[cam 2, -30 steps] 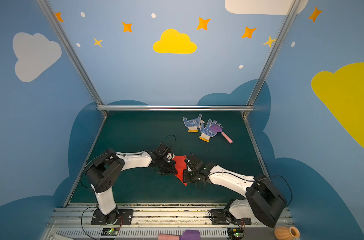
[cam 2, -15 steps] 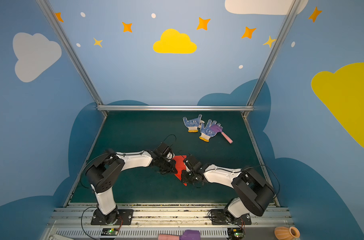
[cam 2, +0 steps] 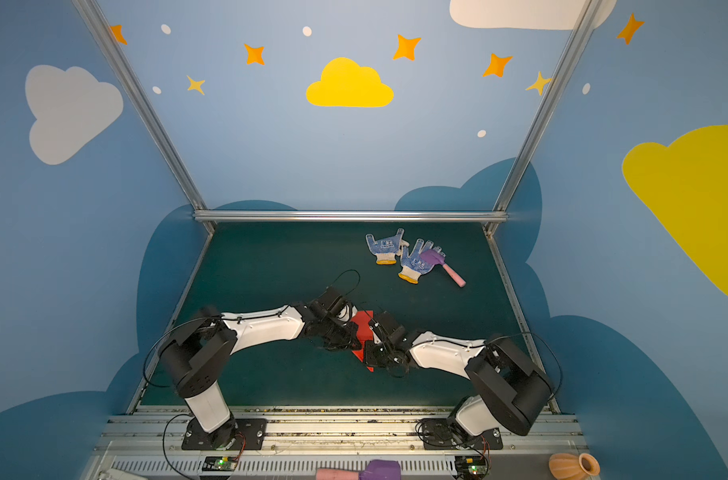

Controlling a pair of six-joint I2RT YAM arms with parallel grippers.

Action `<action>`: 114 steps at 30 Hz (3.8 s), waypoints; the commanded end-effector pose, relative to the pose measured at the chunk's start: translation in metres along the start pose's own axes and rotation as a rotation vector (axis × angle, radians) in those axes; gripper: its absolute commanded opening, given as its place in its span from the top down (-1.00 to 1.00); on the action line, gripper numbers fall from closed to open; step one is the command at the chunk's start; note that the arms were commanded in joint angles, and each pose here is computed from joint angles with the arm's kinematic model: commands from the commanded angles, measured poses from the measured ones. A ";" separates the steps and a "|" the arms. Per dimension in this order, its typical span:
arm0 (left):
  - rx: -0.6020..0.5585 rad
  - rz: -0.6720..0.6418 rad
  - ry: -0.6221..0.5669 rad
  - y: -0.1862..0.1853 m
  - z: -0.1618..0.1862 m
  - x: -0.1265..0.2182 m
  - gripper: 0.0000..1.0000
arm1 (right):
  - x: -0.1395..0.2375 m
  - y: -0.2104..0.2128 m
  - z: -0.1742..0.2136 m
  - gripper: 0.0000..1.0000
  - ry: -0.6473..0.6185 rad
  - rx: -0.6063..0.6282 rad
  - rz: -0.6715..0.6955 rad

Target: Fold a paper plane with a square sheet of paper (fold left side to right side)

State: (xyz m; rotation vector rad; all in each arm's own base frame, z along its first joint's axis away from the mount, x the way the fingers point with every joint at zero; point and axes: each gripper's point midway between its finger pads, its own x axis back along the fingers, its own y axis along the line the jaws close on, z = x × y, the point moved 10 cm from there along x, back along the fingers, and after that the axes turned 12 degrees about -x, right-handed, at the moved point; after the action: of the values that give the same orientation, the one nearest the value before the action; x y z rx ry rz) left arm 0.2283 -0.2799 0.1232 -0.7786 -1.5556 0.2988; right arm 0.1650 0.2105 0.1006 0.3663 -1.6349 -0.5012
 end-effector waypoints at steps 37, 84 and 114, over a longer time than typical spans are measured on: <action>0.190 -0.250 0.039 0.110 0.009 0.004 0.93 | -0.012 -0.035 0.019 1.00 0.069 -0.038 0.135; 0.052 -0.193 0.035 0.053 0.008 -0.019 0.93 | 0.018 -0.001 0.001 1.00 0.124 0.142 0.003; 0.056 -0.191 0.035 0.052 0.012 -0.021 0.93 | -0.012 0.007 -0.004 1.00 0.154 0.130 0.063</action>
State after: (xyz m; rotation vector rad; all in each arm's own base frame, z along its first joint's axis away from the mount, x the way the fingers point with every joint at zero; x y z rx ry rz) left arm 0.2456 -0.2602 0.0983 -0.6720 -1.6220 0.2523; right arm 0.1814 0.2340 0.1032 0.4934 -1.5463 -0.3353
